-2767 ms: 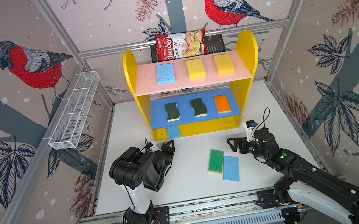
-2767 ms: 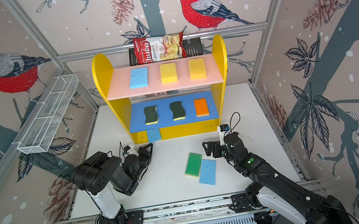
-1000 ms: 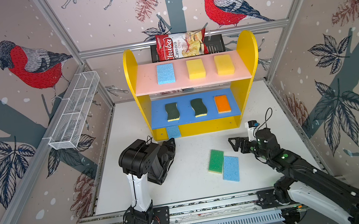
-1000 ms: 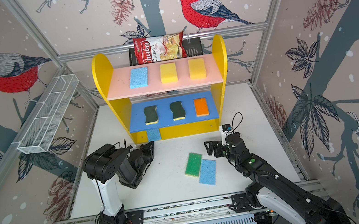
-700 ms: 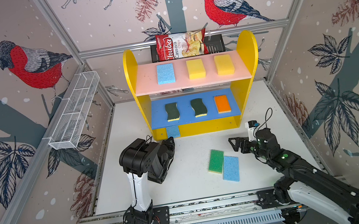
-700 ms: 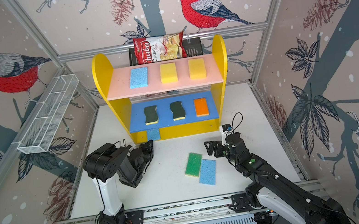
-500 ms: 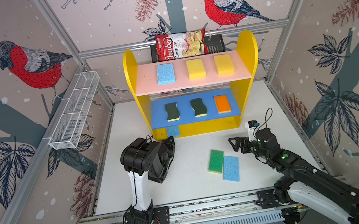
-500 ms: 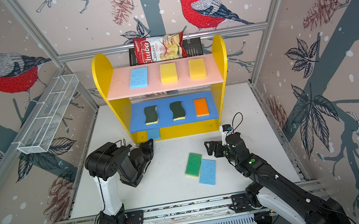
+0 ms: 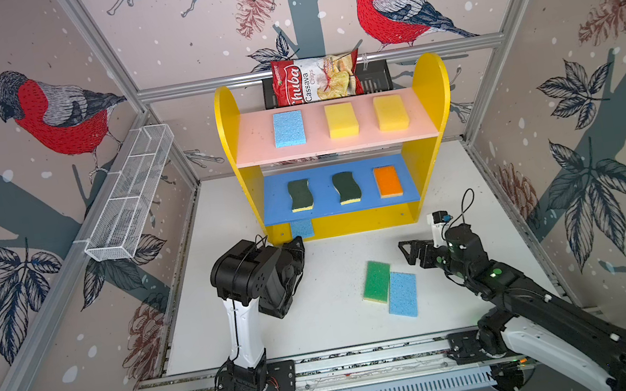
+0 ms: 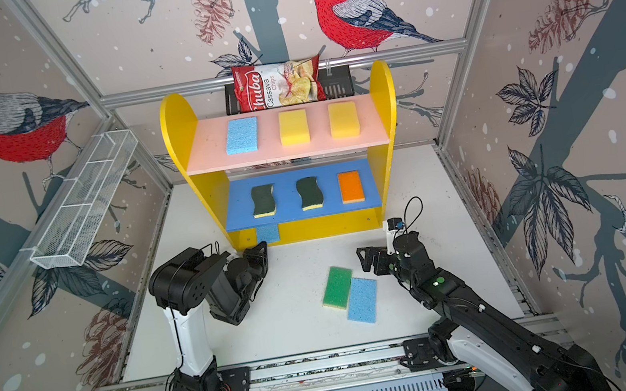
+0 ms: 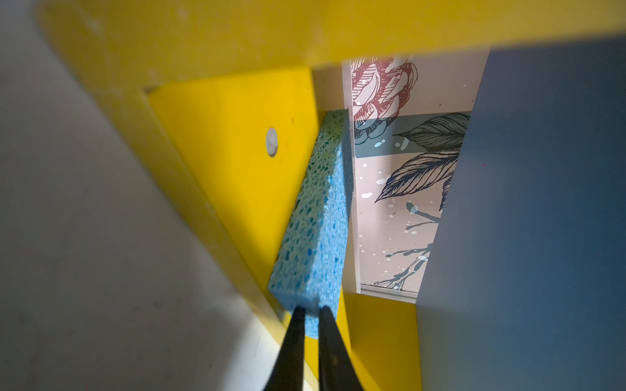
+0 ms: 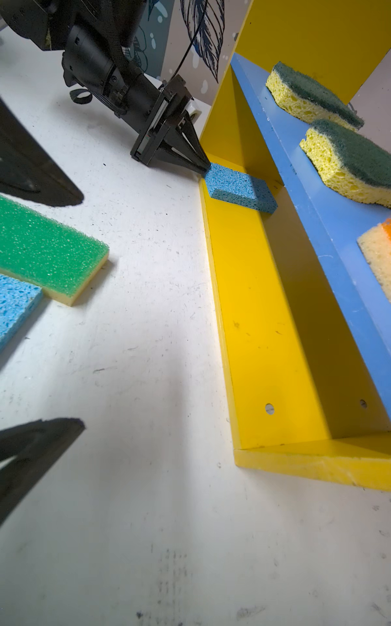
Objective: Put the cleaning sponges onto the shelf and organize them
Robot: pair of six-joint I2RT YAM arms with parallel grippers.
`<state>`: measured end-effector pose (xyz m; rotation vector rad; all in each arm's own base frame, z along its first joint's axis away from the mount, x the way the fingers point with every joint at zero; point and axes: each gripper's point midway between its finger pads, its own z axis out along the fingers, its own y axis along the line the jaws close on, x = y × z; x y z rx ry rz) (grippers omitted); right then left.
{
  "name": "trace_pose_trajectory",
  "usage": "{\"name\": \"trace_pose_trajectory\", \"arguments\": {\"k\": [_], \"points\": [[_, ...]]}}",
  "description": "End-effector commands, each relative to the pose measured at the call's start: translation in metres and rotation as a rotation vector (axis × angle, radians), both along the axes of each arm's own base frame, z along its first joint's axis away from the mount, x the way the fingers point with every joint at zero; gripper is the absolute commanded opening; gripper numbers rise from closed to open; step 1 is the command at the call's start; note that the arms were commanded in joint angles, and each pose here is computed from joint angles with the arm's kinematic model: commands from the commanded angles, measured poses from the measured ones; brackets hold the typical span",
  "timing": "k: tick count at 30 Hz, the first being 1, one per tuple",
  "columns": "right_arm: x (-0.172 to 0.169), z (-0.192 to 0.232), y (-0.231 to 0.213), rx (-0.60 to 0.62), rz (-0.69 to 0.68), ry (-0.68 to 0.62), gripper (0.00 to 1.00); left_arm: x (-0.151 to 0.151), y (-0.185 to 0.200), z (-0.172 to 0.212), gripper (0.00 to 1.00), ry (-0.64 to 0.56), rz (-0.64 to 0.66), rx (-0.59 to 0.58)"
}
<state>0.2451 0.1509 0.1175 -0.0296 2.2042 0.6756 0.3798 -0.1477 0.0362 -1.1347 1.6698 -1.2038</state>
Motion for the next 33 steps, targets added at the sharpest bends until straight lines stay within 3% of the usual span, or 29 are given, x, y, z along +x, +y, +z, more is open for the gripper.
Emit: {"name": "trace_pose_trajectory", "arguments": {"k": [1,33], "points": [[0.002,0.001,-0.001,-0.003,-0.005,-0.010,0.97,-0.006,0.010,-0.031,0.12,0.122,0.025,0.083],[0.003,-0.002,0.000,-0.007,-0.002,0.003,0.97,0.004,0.014,-0.042,0.13,0.165,0.060,0.114]]}}
